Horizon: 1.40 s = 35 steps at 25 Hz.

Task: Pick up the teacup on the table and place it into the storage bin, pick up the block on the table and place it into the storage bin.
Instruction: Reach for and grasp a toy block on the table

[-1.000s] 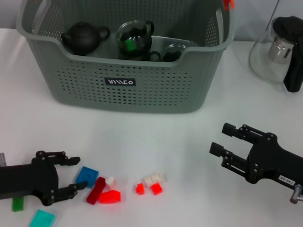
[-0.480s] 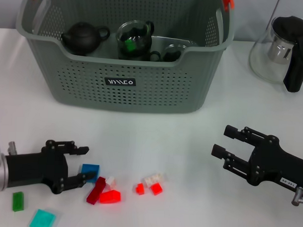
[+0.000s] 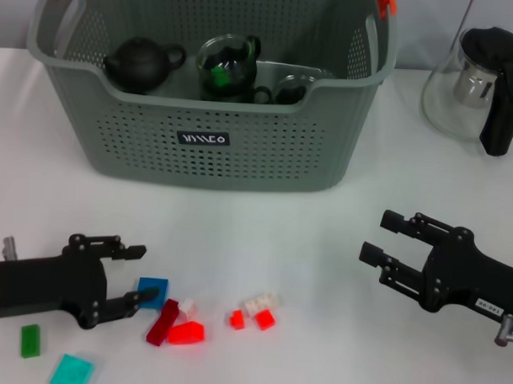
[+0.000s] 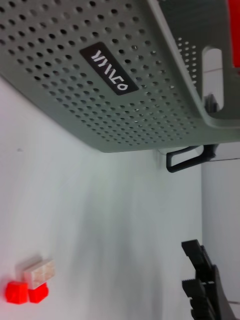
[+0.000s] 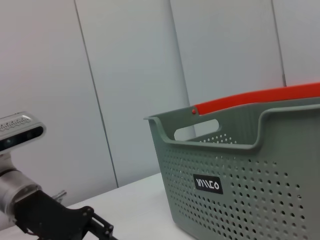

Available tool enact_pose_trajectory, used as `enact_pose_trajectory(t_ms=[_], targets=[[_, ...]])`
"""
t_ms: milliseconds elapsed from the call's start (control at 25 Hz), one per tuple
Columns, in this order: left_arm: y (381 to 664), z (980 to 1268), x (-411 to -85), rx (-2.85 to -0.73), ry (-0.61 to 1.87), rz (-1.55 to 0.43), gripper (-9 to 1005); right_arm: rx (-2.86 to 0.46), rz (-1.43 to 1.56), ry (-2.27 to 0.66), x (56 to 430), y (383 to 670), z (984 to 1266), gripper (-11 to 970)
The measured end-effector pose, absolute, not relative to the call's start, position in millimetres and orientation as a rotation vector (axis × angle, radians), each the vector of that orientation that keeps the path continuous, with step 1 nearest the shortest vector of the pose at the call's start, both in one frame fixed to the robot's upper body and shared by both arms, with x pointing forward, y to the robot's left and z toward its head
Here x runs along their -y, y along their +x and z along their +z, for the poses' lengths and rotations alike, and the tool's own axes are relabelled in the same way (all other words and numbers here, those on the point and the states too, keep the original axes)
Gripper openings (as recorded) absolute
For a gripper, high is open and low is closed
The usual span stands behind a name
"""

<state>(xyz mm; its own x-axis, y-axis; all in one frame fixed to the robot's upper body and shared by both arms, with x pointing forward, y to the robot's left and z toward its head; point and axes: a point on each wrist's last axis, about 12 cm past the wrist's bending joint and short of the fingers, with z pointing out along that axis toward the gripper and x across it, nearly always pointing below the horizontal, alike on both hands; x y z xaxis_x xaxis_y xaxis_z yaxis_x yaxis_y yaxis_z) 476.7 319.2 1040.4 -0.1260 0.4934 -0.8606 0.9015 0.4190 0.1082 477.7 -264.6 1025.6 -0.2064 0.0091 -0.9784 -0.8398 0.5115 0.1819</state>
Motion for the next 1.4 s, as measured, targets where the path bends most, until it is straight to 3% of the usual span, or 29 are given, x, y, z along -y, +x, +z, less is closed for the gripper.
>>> enact_pose_trajectory(t_ms=[760, 1400], targets=[[467, 1023, -319, -1.849, 1.212, -0.554, 540, -1.608, 0.908, -0.727, 264, 478, 1024, 639], [486, 1025, -308, -1.814, 1.224, -0.521, 532, -1.603, 0.91, -0.728, 264, 478, 1025, 639]])
